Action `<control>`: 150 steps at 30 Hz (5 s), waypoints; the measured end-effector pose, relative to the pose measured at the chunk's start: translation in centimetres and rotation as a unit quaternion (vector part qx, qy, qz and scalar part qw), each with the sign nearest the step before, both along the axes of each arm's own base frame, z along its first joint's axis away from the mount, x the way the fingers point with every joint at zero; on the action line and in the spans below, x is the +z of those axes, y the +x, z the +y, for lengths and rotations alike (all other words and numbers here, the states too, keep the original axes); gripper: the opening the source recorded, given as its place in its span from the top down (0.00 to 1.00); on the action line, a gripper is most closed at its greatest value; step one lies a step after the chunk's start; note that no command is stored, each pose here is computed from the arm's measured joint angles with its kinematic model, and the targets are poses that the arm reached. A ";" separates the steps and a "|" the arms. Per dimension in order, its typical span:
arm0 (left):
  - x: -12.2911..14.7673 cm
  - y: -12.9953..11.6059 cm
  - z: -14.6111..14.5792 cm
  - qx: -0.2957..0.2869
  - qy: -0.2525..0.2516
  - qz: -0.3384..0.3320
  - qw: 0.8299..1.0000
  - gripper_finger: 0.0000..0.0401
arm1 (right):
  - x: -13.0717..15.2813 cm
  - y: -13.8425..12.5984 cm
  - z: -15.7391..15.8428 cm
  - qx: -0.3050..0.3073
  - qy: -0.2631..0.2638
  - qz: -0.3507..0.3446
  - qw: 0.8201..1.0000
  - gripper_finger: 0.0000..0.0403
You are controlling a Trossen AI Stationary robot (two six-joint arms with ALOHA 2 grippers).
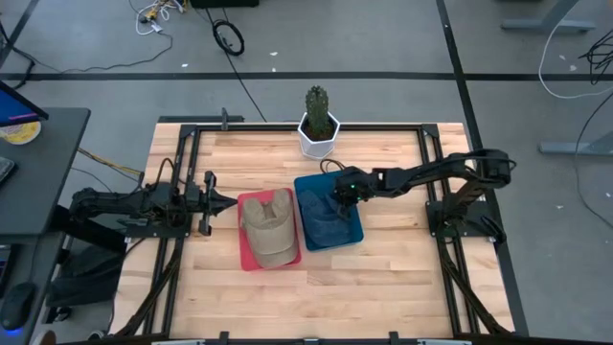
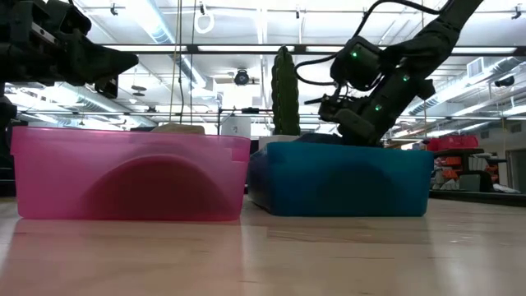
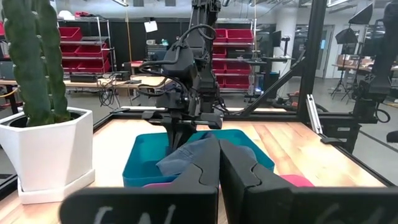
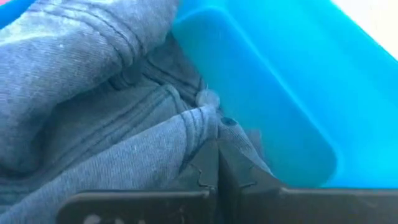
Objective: Pick & Place hat
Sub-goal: Adjust the blue cap in the blue bin, then return to Home Position
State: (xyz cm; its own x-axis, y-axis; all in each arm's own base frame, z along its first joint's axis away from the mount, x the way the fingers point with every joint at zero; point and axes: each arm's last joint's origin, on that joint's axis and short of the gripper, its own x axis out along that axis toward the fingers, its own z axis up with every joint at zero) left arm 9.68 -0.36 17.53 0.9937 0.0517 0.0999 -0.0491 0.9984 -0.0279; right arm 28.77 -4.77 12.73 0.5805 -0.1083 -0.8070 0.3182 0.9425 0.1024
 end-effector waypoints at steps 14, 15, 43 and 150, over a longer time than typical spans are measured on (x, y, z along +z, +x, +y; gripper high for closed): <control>-0.1 0.0 0.0 0.000 0.001 0.005 1.000 0.99 | 6.3 -2.7 0.5 0.003 -0.010 -0.075 0.997 1.00; -0.1 0.0 0.0 0.000 0.001 0.005 1.000 0.99 | 6.8 -2.8 0.5 0.003 -0.012 -0.087 0.996 0.99; -0.1 0.0 0.0 0.000 0.001 0.003 1.000 0.99 | 12.1 -3.0 4.0 0.133 -0.033 -0.263 0.955 0.91; -0.1 0.0 0.0 -0.001 0.001 0.004 1.000 0.99 | 3.9 -18.7 5.5 0.214 -0.261 -0.406 0.850 0.91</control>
State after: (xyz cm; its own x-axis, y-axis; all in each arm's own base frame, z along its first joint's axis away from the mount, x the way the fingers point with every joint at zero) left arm 9.70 -0.37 17.45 0.9944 0.0503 0.0928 -0.0481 0.9985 -0.0256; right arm 10.03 0.70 16.61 0.9990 0.0324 -0.0295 -0.0405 0.9388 -0.3420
